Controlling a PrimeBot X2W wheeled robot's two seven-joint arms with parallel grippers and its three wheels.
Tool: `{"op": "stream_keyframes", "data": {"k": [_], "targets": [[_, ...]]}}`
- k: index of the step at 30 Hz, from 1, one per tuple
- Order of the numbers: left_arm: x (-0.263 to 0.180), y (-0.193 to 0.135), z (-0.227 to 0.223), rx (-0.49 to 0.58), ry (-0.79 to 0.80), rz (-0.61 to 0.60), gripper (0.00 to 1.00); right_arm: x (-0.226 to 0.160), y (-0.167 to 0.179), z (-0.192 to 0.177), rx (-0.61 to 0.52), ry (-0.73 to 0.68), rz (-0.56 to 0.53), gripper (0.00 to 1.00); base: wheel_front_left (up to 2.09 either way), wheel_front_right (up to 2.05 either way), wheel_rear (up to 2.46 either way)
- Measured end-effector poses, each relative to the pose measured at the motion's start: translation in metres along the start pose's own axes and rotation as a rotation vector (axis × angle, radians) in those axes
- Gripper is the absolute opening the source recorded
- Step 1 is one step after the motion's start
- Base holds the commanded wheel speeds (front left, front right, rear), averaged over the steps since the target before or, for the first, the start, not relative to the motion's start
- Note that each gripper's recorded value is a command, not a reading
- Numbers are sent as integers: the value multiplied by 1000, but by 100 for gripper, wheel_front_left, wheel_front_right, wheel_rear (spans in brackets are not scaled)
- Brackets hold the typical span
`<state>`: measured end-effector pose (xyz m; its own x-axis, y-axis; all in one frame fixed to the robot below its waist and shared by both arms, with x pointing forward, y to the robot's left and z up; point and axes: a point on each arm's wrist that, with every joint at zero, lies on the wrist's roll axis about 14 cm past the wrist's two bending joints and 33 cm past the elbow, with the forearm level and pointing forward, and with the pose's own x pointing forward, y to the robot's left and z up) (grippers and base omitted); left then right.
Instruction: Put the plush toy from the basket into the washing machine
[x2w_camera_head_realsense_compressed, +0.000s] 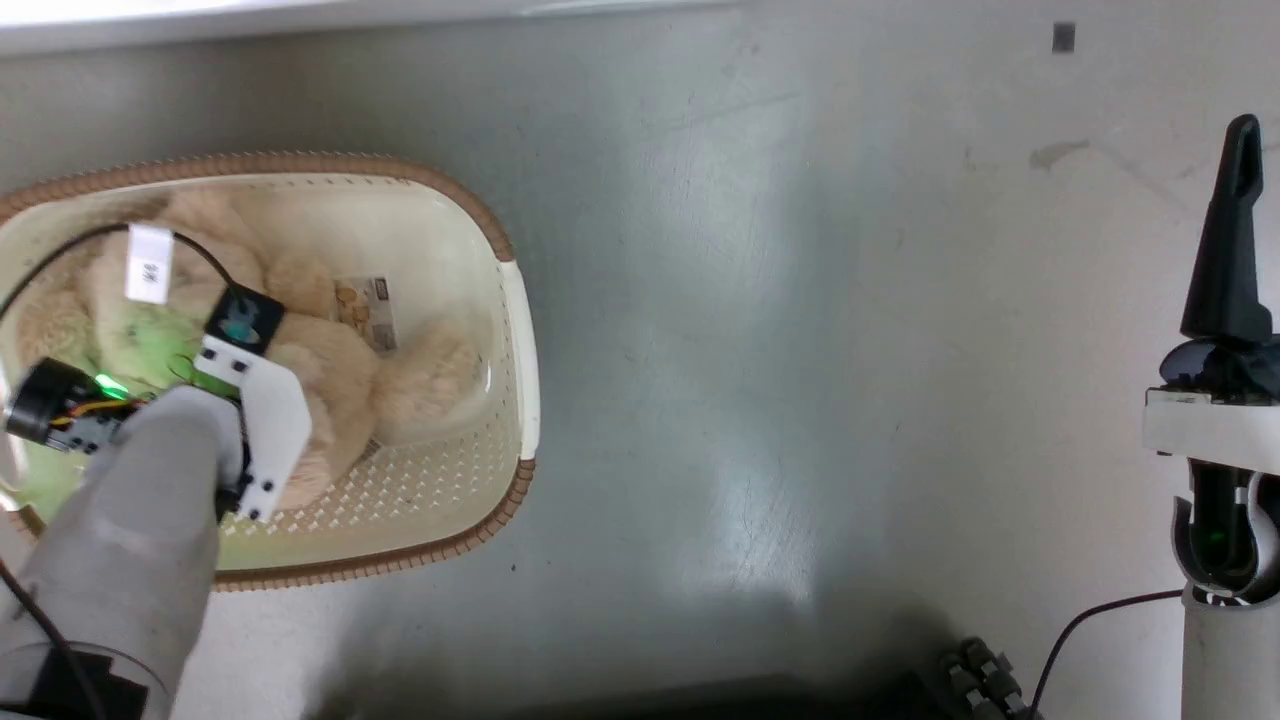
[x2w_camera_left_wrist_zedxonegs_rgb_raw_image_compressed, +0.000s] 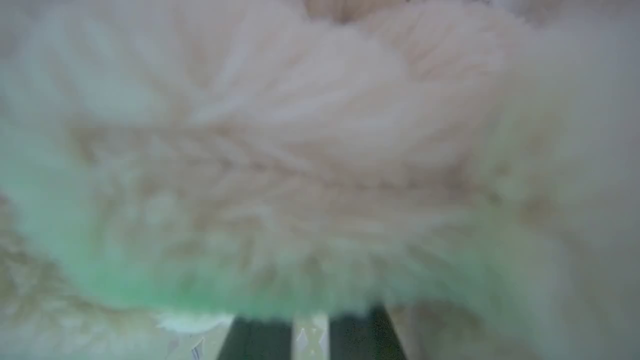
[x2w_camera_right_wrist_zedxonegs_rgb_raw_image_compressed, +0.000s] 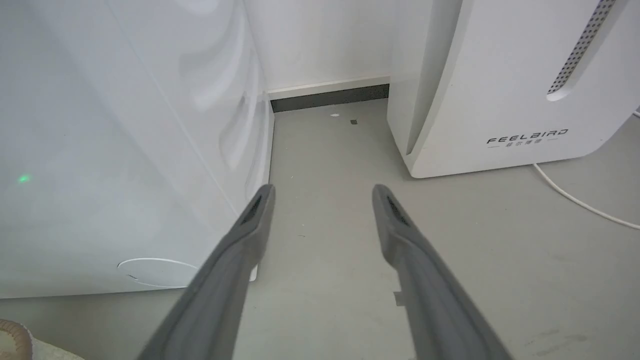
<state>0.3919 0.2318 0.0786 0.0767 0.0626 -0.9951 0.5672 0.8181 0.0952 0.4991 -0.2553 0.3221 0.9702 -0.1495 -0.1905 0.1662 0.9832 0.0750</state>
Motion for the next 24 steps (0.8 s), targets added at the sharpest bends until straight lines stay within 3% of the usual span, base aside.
{"op": "stream_keyframes", "data": {"k": [9,24], "targets": [[-39,-13,25,-23,-166,-5,0,-8,11,32,29,-51,22,100,0,0,0],[-139,-6,42,-111,-484,64,0,-59,18,81,52,-98,44,100,0,0,0]]}}
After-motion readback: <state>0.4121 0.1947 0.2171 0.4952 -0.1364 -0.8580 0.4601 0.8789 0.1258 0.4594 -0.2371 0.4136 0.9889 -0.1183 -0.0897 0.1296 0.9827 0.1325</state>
